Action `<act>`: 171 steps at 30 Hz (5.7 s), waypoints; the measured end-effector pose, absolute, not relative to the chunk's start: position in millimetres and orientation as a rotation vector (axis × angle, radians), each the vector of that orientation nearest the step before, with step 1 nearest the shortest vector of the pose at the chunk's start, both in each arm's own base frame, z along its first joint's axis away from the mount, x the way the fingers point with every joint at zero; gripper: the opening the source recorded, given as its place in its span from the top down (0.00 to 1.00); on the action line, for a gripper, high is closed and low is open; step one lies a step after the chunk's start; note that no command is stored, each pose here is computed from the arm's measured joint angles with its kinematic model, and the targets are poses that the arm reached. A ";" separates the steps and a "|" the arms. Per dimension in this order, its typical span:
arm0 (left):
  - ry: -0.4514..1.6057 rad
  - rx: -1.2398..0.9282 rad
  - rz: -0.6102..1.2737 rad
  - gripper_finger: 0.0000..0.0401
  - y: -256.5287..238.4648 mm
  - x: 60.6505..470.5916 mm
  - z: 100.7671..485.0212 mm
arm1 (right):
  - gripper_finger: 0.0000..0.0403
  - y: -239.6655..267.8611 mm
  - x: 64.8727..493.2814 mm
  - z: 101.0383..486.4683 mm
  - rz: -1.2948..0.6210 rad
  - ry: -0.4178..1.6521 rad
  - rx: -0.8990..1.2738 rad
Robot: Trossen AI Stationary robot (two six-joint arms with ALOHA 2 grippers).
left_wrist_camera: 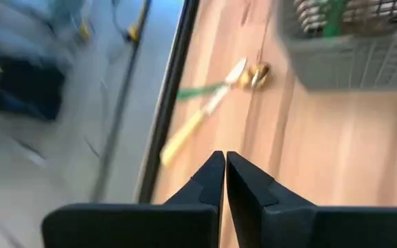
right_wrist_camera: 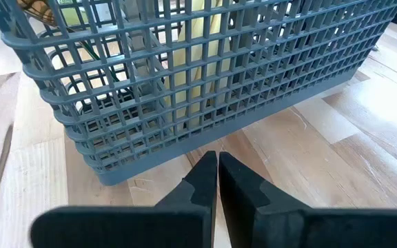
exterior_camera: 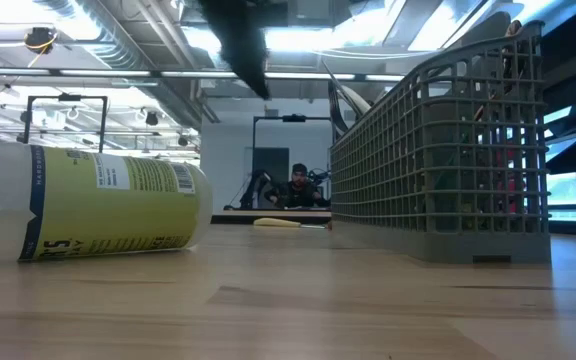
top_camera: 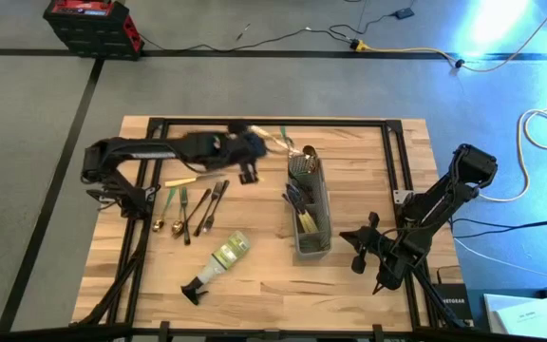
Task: Sort silverware
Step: Put the fork into the silverware basket
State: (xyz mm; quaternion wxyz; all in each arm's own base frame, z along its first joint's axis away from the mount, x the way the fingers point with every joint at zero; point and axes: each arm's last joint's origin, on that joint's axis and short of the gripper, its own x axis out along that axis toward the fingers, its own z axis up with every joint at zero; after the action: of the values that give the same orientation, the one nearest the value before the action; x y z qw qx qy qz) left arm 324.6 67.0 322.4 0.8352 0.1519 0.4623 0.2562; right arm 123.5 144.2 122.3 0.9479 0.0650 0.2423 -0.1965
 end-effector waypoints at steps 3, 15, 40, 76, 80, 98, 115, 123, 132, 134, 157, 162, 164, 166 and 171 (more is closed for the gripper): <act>0.906 0.245 0.580 1.00 66.7 297.0 331.8 | 1.00 144.6 123.8 122.5 -0.399 0.490 0.138; 0.590 -0.171 0.548 1.00 33.9 209.0 230.2 | 1.00 144.3 124.1 123.3 -0.409 0.463 0.130; 0.621 -0.518 0.688 0.63 -32.6 164.7 142.7 | 1.00 145.4 125.0 124.0 -0.421 0.434 0.195; 0.801 -0.378 0.784 0.71 -33.5 171.5 106.0 | 1.00 145.0 124.8 123.9 -0.422 0.436 0.190; 0.820 -0.367 0.762 0.83 -33.9 171.7 105.7 | 1.00 145.0 124.8 123.9 -0.422 0.436 0.190; 0.825 -0.284 0.673 1.00 -40.5 196.8 133.5 | 1.00 145.1 124.8 123.9 -0.422 0.436 0.191; 0.165 -0.135 0.567 1.00 -39.0 246.2 262.9 | 1.00 149.9 128.8 114.5 -0.441 0.382 0.178; -0.146 -0.214 0.437 1.00 -31.2 278.2 274.8 | 1.00 149.1 128.6 117.2 -0.435 0.381 0.126; -0.298 -0.278 0.321 1.00 -20.7 312.6 261.5 | 1.00 173.1 143.5 169.2 -0.321 0.418 -0.055; -0.310 -0.269 0.326 1.00 -20.0 322.2 266.2 | 1.00 180.6 148.6 191.3 -0.290 0.402 -0.127; -0.547 -0.215 0.315 1.00 19.1 446.4 249.1 | 1.00 202.3 161.8 282.3 -0.143 0.396 -0.355; -0.521 -0.219 0.328 1.00 26.2 449.4 236.9 | 1.00 199.7 159.8 278.9 -0.147 0.428 -0.327; -0.513 -0.217 0.331 1.00 27.4 448.7 234.3 | 1.00 199.7 159.7 278.7 -0.147 0.430 -0.319; -0.515 -0.214 0.334 1.00 28.4 447.5 233.8 | 1.00 199.8 159.7 278.6 -0.143 0.433 -0.317; -0.500 -0.161 0.348 0.99 28.6 447.0 234.6 | 1.00 199.9 159.7 278.5 -0.138 0.436 -0.315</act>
State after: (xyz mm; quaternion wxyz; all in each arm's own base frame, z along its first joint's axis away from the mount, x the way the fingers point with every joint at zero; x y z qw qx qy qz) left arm 447.0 28.6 234.6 0.9507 -0.0793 -0.2460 0.1711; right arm 159.7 199.9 278.5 0.9617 -0.1555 0.2153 -0.0680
